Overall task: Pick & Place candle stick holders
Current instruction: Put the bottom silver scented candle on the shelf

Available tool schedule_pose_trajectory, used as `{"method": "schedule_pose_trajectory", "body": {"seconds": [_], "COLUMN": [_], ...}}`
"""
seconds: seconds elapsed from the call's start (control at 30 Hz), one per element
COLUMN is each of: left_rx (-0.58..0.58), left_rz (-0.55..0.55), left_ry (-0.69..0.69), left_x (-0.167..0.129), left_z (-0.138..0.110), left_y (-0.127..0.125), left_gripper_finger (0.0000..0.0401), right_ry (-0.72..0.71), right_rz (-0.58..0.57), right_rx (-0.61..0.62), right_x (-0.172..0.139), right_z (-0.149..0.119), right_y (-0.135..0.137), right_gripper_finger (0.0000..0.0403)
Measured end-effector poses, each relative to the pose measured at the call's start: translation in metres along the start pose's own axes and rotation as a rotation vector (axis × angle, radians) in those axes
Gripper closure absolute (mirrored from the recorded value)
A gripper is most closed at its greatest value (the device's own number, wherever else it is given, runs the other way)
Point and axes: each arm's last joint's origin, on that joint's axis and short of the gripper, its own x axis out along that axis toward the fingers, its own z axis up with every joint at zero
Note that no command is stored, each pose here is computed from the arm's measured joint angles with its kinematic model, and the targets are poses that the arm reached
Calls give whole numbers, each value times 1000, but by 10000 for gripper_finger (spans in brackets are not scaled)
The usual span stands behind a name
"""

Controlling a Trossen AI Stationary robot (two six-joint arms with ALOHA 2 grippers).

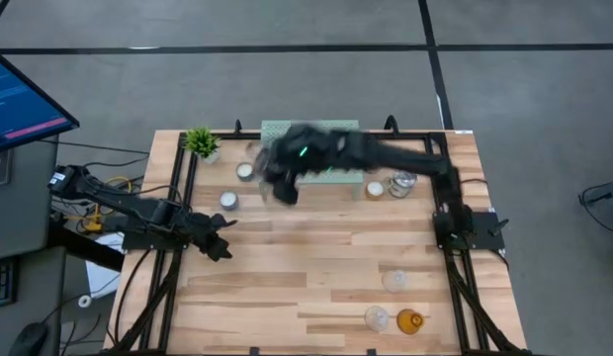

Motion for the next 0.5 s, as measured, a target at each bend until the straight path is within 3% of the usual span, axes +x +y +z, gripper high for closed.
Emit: {"method": "schedule_pose_trajectory", "body": {"seconds": [0.27,0.37,0.5], "left_rx": [2,2,-1], "left_rz": [-8,-12,-7], "left_ry": [-27,-36,-69], "left_x": [0,0,0], "left_z": [1,2,3], "left_y": [-1,-2,-2], "left_gripper_finger": [399,399,399], "right_ry": [-256,-289,-311], "right_rz": [-98,-70,-6], "right_rx": [7,3,43], "right_x": [-86,-94,-81], "right_z": [32,30,13], "right_y": [-65,-81,-100], "right_gripper_finger": [64,64,64]}}
